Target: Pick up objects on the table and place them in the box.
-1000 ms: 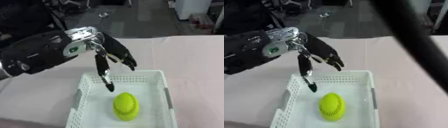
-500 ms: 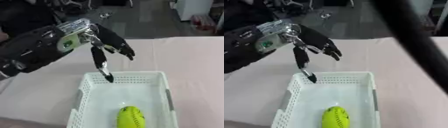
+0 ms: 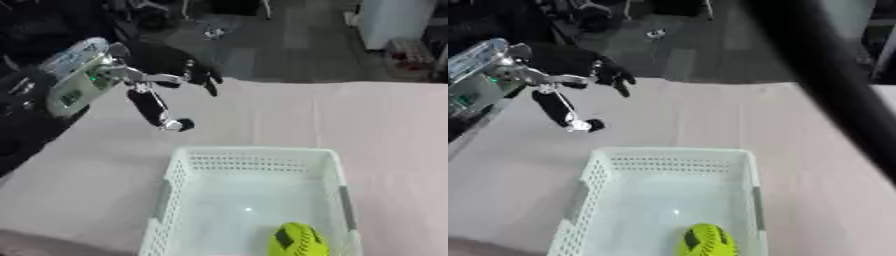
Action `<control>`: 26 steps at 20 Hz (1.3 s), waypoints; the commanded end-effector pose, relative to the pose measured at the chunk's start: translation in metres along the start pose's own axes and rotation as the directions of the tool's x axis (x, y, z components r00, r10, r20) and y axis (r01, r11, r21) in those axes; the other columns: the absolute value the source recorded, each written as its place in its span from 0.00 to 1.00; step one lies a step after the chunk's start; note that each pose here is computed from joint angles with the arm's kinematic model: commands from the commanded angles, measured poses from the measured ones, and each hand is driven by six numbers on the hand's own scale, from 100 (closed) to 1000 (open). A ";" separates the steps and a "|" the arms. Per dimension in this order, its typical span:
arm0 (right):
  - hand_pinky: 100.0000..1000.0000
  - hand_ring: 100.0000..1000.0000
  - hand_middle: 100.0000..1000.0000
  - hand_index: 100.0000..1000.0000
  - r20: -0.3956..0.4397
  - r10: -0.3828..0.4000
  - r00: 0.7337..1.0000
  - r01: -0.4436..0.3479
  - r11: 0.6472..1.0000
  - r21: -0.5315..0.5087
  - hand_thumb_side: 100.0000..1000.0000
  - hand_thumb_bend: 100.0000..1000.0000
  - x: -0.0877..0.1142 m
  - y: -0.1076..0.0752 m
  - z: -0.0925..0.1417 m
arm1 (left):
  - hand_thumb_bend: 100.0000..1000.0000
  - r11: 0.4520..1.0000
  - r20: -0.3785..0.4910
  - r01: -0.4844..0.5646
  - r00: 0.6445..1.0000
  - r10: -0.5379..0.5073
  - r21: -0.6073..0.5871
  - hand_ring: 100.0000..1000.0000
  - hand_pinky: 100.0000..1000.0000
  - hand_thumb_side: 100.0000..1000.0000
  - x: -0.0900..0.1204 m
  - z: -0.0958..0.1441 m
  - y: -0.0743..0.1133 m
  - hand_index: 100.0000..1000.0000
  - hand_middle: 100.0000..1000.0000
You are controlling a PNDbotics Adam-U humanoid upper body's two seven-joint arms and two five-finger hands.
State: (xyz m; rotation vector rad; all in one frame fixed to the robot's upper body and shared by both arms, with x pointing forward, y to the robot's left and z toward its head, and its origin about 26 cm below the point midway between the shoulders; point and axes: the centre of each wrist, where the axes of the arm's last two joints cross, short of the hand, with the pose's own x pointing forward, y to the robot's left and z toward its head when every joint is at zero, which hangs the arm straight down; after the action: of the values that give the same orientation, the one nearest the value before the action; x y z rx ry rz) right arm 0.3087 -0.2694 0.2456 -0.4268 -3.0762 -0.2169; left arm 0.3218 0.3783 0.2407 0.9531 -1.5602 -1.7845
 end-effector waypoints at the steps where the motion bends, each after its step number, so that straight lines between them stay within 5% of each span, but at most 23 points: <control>1: 0.21 0.38 0.41 0.54 0.040 0.011 0.999 -0.011 1.000 0.001 0.95 0.00 0.002 -0.006 -0.005 | 0.00 0.970 -0.114 -0.056 0.990 0.085 0.237 0.79 0.83 0.43 -0.007 0.006 0.002 0.85 0.87; 4: 0.21 0.38 0.41 0.54 0.037 0.034 0.999 -0.034 0.999 0.007 0.94 0.00 0.002 -0.012 -0.001 | 0.04 0.871 -0.124 -0.105 0.975 0.186 0.481 0.73 0.78 0.41 0.004 0.003 -0.002 0.82 0.82; 8: 0.20 0.38 0.41 0.54 0.034 0.066 0.997 -0.067 0.998 0.019 0.94 0.00 0.002 -0.020 0.003 | 0.09 0.555 0.018 -0.181 0.958 0.286 0.812 0.64 0.71 0.44 0.040 -0.005 0.005 0.78 0.76; 11: 0.20 0.38 0.41 0.53 0.037 0.091 0.995 -0.092 0.995 0.025 0.93 0.00 0.002 -0.025 0.005 | 0.10 0.420 0.102 -0.224 0.950 0.294 0.880 0.63 0.70 0.48 0.062 -0.009 0.006 0.78 0.75; 15: 0.20 0.39 0.41 0.53 0.038 0.134 0.990 -0.136 0.990 0.039 0.93 0.00 0.002 -0.034 0.008 | 0.08 0.368 0.165 -0.281 0.934 0.316 0.887 0.61 0.69 0.50 0.073 -0.015 -0.004 0.78 0.75; 26: 0.19 0.38 0.41 0.53 0.019 0.165 0.986 -0.166 0.984 0.068 0.93 0.00 0.004 -0.039 0.018 | 0.07 0.394 0.228 -0.359 0.912 0.342 0.846 0.61 0.69 0.50 0.082 -0.022 -0.012 0.79 0.75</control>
State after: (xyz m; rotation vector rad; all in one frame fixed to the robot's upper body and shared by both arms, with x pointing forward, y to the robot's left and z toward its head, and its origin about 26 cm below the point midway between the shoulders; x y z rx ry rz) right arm 0.2958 -0.3030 0.2140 -0.7039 -2.9426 -0.0602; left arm 0.2950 0.3010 0.2086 0.8789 -2.5112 -0.5554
